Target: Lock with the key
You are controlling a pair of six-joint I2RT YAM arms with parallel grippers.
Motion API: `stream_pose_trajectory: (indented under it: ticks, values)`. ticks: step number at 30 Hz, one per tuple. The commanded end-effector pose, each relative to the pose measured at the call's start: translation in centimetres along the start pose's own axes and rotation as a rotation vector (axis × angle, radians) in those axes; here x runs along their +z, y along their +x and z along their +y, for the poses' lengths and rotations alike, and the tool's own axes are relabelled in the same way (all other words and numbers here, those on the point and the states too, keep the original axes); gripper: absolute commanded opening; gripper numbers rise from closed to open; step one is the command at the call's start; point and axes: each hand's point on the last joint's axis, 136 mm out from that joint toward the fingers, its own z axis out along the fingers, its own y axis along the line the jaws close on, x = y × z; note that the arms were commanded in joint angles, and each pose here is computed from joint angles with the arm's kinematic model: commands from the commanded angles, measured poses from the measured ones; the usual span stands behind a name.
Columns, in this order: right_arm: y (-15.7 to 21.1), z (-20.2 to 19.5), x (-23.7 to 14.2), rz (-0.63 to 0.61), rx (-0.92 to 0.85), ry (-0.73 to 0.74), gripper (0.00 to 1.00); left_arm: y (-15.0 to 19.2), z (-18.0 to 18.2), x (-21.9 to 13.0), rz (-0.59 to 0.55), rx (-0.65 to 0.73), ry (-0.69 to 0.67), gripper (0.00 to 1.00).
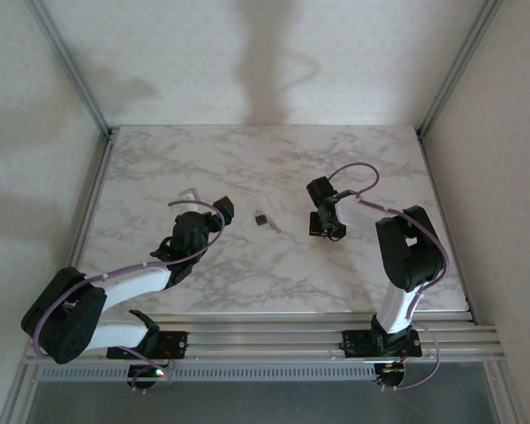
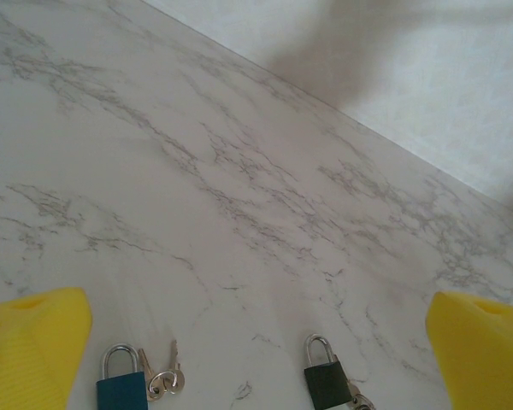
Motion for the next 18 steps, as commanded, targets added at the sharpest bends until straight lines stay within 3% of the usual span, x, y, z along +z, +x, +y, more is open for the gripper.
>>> stream_pose_trajectory:
  ticks: [1, 18]
  values:
    - [0.24, -1.46, 1.21, 0.011, 0.013, 0.075, 0.47, 0.08, -0.84, 0.21, 0.011, -0.012, 0.016, 1.0]
    - [0.27, -1.05, 0.99, 0.001, 0.012, 0.042, 0.23, 0.19, -0.89, 0.29, 0.015, -0.012, 0.018, 0.99]
